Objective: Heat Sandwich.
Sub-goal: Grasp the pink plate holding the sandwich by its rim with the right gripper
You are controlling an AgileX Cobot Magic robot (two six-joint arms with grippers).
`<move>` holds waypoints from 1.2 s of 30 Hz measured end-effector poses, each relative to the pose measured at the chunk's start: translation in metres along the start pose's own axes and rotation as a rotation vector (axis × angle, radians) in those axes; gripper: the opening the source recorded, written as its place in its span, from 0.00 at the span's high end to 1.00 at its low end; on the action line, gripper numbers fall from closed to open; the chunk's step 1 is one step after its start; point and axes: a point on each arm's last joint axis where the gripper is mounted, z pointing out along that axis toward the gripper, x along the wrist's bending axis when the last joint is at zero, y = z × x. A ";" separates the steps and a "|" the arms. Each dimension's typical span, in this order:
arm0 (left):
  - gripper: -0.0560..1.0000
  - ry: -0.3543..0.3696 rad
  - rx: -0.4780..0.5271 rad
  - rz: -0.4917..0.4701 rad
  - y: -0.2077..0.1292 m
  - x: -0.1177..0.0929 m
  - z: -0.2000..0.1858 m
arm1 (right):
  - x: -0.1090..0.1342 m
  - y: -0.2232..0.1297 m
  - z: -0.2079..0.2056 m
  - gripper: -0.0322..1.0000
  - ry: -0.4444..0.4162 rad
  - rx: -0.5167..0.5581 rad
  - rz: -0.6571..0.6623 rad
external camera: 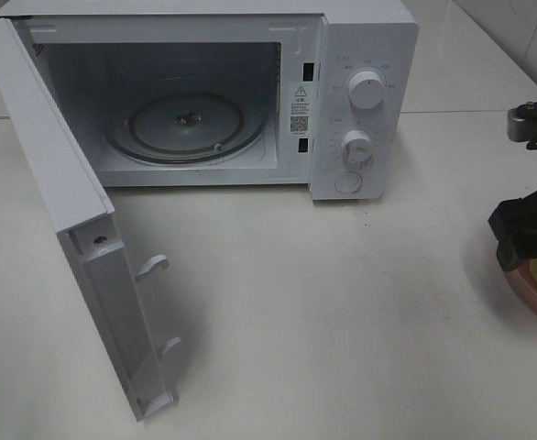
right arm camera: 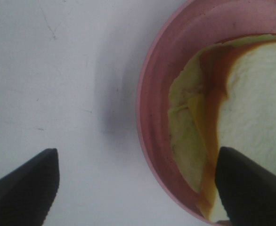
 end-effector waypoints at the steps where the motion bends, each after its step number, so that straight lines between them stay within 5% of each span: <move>1: 0.01 0.000 0.000 0.000 0.000 0.000 0.000 | 0.000 0.000 0.000 0.14 0.000 0.000 0.000; 16: 0.01 0.000 0.000 0.000 0.000 0.000 0.000 | 0.008 0.009 0.056 0.16 0.007 0.143 -0.029; 36: 0.01 0.000 0.000 0.000 0.000 0.000 0.000 | 0.012 0.009 0.081 0.21 0.018 0.186 -0.036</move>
